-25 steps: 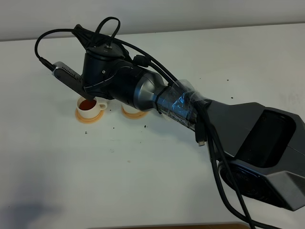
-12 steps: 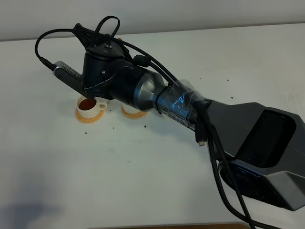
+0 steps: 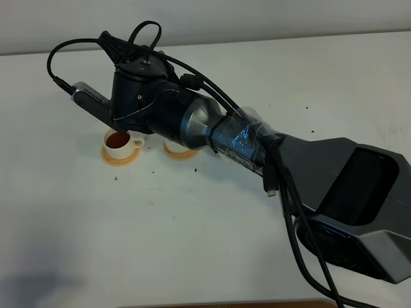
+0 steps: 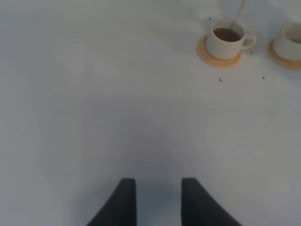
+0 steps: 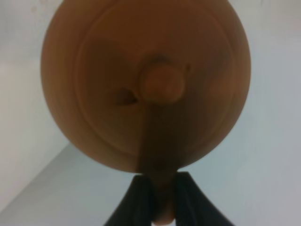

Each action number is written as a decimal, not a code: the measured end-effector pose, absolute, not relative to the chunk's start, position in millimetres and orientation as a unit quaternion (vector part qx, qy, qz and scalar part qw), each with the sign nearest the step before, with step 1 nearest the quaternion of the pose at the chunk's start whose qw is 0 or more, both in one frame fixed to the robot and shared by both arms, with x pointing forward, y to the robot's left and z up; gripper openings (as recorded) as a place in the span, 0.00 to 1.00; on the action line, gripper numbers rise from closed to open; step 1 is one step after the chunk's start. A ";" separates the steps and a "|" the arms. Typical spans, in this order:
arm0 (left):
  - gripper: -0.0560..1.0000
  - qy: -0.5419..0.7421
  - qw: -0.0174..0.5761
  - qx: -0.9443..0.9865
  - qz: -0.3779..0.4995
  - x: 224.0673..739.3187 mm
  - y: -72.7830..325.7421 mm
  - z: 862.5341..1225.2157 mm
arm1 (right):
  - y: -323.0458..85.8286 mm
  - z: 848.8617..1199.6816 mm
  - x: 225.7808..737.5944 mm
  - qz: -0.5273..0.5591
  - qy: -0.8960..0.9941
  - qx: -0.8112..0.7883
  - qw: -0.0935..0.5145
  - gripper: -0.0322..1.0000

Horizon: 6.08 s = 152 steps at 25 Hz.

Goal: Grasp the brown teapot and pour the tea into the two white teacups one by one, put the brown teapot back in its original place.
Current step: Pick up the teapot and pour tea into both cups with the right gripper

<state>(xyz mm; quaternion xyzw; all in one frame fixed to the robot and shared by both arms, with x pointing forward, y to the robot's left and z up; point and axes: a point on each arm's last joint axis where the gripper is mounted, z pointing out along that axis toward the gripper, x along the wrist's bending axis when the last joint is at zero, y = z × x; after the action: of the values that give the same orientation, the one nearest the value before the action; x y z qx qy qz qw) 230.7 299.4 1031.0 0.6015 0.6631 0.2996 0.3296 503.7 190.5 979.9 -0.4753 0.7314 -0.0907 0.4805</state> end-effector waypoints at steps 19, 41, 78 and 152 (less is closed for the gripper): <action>0.31 0.663 0.330 0.602 0.300 230.7 299.4 1031.0 | 188.0 971.0 498.9 -0.031 0.803 -0.408 0.434 0.16; 0.31 0.663 0.330 0.602 0.300 230.7 299.4 1031.0 | 168.8 990.6 523.1 0.047 0.893 -0.270 0.355 0.16; 0.31 0.663 0.330 0.602 0.300 230.7 299.4 1031.0 | 145.7 1034.5 509.9 0.116 0.955 -0.152 0.228 0.16; 0.31 0.663 0.330 0.602 0.300 230.7 299.4 1031.0 | 96.3 966.8 515.3 -0.072 0.893 -0.256 0.363 0.16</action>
<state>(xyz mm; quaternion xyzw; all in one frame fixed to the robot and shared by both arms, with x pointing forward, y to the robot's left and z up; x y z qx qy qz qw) 230.7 299.4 1031.0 0.6015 0.6631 0.2996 0.3296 515.3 96.3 966.8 -0.2557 0.8931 -0.0720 0.3630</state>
